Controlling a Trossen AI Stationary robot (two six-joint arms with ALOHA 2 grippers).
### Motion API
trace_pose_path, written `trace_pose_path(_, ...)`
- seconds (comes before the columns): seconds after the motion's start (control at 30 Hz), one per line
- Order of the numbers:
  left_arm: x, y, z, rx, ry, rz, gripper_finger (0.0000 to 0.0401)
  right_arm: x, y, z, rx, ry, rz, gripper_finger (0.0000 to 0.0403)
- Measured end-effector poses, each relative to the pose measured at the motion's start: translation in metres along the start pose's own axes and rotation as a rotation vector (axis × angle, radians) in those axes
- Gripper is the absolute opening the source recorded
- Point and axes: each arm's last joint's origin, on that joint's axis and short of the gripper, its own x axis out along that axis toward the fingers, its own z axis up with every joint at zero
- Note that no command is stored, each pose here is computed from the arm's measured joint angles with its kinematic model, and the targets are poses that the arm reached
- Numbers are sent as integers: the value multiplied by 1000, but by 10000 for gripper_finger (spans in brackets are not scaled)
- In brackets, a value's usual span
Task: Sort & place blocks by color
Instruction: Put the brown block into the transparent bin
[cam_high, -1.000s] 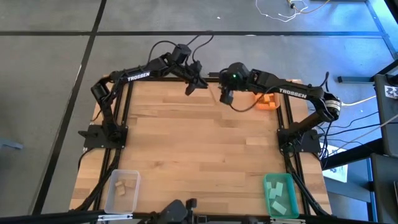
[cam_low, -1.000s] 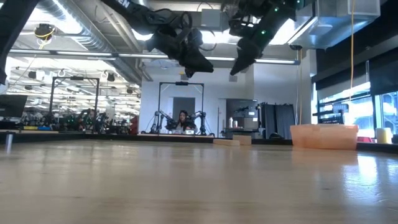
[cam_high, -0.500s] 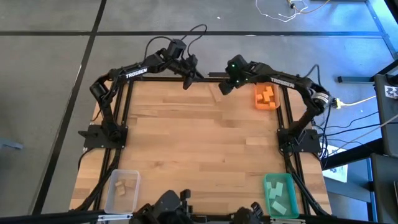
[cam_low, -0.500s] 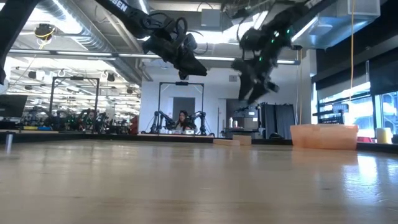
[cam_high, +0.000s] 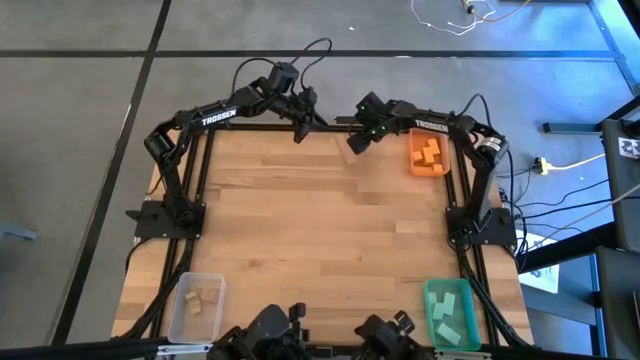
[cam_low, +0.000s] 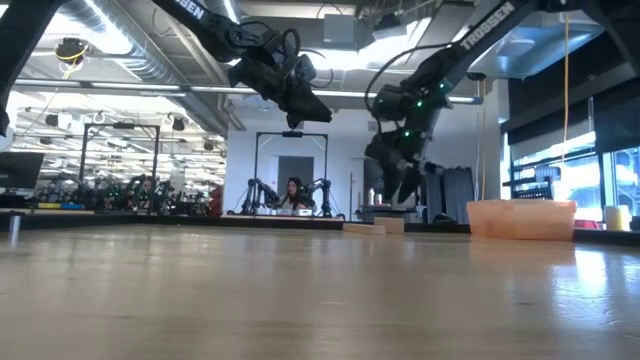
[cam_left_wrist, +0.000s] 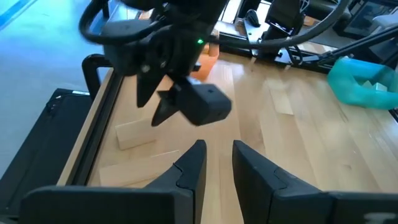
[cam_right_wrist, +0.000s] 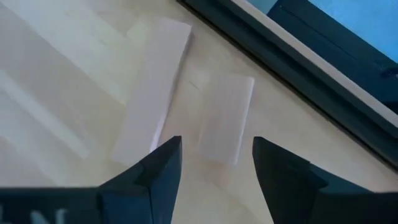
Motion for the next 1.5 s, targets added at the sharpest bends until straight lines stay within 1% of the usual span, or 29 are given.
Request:
trace_pose_path(0.2,0,0,0,0,0,-1,67,24,-1,-1,-18,55,-11,196)
trace_pose_path(0.33,0,0,0,0,0,-1,67,36,-3,-3,-20,84,-21,196)
trace_pose_path(0.43,0,0,0,1,-1,0,67,43,-5,-5,-57,103,-24,196)
trace_pose_path(0.57,0,0,0,3,-3,0,67,54,-9,-7,-57,124,-29,194)
trace_pose_path(0.67,0,0,0,2,-2,2,67,57,-10,-7,-83,132,-20,184)
trace_pose_path(0.73,0,0,0,2,-2,3,67,58,-10,-7,-100,133,-19,162)
trace_pose_path(0.8,0,0,0,2,-1,8,67,57,-10,-7,-103,130,-19,129)
trace_pose_path(0.83,0,0,0,2,0,13,67,56,-10,-7,-105,127,-19,127)
trace_pose_path(1.0,0,2,0,8,15,86,67,52,-10,-5,-128,114,-8,128)
trace_pose_path(1.1,0,4,-1,42,29,142,67,48,-8,-6,-130,128,38,128)
trace_pose_path(1.2,0,5,-1,52,33,156,67,42,-4,-4,-157,161,88,128)
trace_pose_path(1.4,0,5,-1,54,34,162,67,16,14,13,-273,192,109,128)
trace_pose_path(1.5,0,6,-1,69,48,216,67,-4,27,23,-340,209,121,128)
